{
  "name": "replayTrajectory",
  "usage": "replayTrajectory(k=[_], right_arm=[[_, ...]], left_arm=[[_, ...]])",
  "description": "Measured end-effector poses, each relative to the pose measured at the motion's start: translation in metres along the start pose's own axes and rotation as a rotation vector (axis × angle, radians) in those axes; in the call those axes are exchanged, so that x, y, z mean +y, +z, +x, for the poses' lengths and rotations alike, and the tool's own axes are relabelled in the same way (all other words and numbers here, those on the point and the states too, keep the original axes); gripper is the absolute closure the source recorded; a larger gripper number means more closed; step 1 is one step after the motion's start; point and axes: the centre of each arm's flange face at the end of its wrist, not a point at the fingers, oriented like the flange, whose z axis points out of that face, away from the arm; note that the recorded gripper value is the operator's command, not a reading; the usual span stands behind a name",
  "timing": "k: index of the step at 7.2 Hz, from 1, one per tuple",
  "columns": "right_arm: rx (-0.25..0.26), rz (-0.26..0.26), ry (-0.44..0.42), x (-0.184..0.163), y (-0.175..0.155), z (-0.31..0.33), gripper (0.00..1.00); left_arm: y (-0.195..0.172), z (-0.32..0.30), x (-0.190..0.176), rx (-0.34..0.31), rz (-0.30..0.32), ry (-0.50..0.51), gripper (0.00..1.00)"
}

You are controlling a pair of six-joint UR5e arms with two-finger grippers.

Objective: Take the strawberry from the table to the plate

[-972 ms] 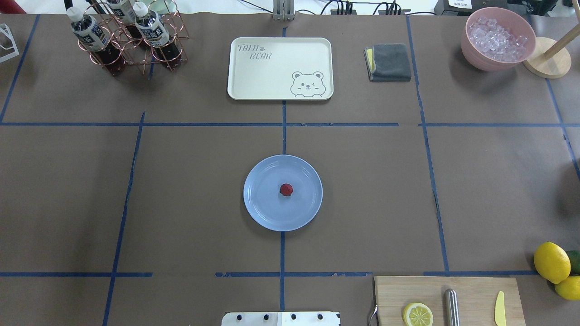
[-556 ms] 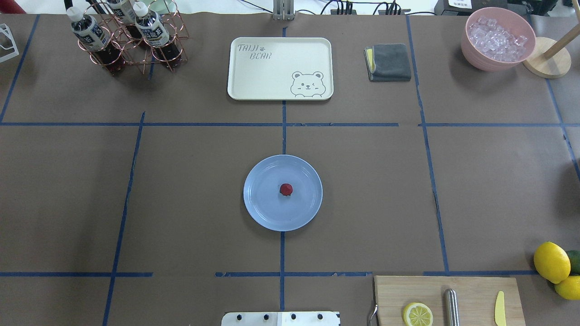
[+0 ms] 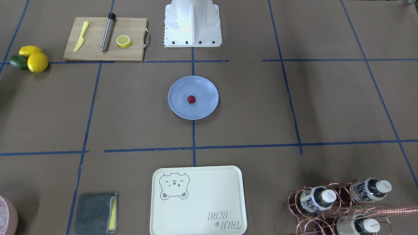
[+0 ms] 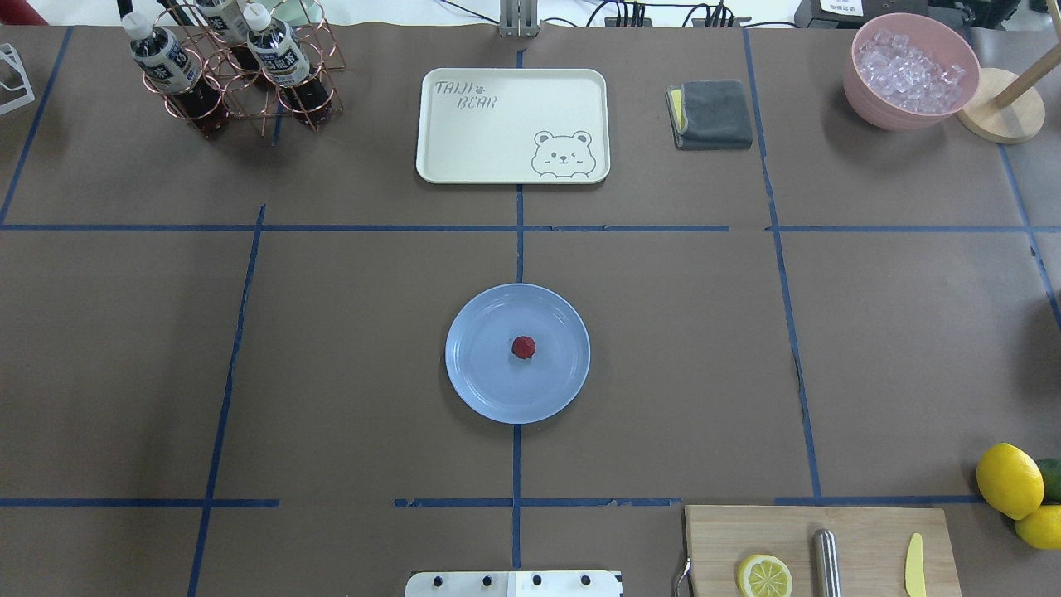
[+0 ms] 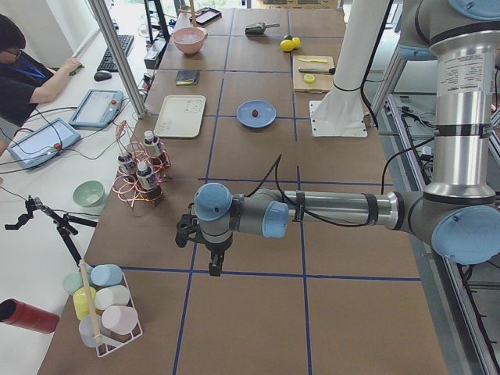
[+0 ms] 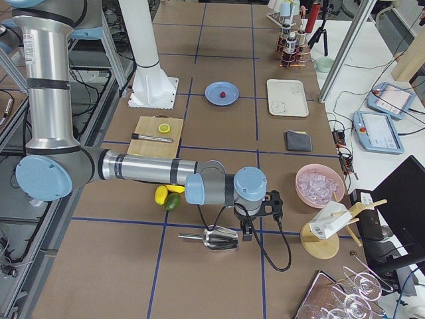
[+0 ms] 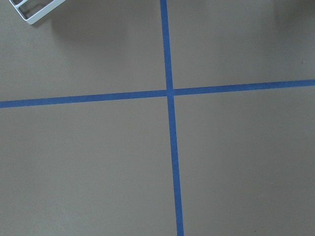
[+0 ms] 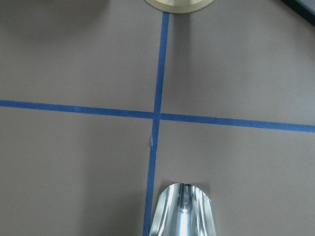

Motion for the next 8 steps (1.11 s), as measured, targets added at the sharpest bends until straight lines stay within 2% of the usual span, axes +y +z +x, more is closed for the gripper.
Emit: replayTrajectory(k=[8], right_arm=[[0.001, 0.008, -0.008, -0.0051, -0.0039, -0.0039, 0.00]], left_arm=[[-0.0004, -0.0002, 0.0000, -0.001, 0.001, 0.000, 0.00]])
